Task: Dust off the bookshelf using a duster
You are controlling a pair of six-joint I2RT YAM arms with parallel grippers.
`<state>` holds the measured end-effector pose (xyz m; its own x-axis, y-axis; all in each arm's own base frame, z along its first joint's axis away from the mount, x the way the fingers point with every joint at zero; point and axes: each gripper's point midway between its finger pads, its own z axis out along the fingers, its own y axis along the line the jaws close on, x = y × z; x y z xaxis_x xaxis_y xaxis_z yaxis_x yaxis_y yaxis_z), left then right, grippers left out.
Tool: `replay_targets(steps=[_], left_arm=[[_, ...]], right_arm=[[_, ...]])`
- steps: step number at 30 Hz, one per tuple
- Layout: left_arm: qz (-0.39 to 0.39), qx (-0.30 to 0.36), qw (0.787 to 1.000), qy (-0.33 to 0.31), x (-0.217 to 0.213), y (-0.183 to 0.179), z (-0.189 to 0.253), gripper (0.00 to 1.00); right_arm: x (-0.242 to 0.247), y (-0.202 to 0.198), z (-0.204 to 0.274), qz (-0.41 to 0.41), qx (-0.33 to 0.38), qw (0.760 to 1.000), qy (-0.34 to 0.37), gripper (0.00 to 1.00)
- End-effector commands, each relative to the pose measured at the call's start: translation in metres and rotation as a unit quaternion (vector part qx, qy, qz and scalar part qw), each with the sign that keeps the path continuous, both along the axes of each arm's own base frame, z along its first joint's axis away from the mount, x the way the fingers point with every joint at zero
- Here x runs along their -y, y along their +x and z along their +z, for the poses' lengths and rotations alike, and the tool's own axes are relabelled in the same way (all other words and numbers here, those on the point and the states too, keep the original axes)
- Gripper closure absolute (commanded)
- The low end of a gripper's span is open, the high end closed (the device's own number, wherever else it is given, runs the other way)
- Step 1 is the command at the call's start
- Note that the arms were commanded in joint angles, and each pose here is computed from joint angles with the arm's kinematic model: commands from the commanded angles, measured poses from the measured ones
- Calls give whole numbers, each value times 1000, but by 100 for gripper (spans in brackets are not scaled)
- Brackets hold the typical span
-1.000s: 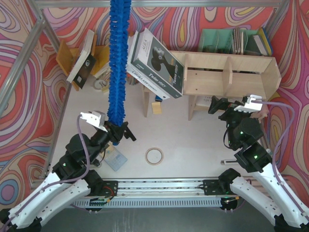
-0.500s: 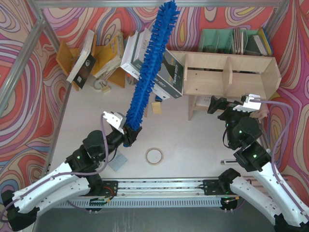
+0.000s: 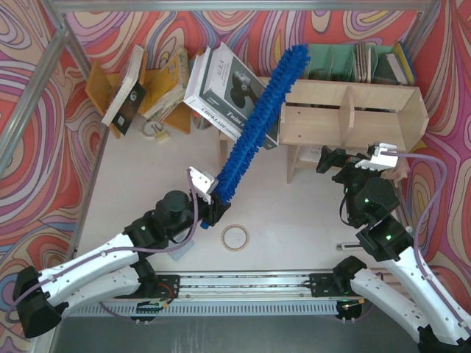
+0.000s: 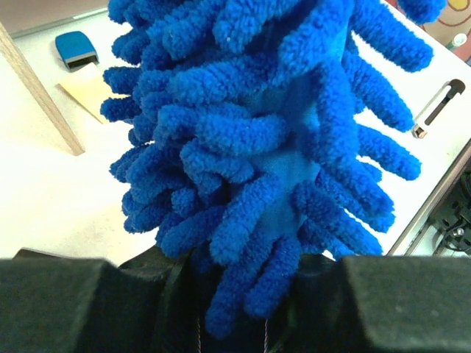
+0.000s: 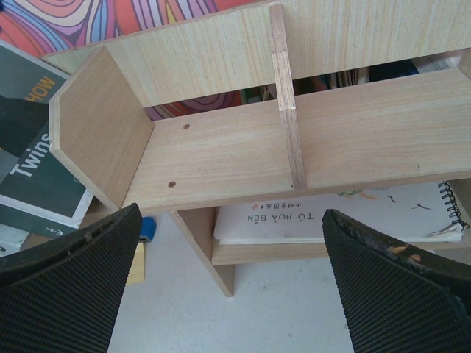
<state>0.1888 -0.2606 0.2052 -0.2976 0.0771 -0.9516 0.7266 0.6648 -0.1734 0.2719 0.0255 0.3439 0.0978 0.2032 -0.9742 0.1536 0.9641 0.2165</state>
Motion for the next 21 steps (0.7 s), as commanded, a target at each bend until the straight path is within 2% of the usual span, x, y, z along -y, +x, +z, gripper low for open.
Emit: replay_targets(steps=[1,10,16,21], left_arm=[[-12,17,999,-41,11,0,22,100],[33,92,995,-37,-32,0,81,100],[44,88,994,-40,-35,1,81,100],[50,66,996,-35,-25,8,58,100]], right_arm=[[1,0,10,-2,12,1000,2,1],[1,0,10,-2,13,1000,2,1],[1,-2,12,-1,15,1000,3,1],[2,-3,12,0,17,1000,4,1]])
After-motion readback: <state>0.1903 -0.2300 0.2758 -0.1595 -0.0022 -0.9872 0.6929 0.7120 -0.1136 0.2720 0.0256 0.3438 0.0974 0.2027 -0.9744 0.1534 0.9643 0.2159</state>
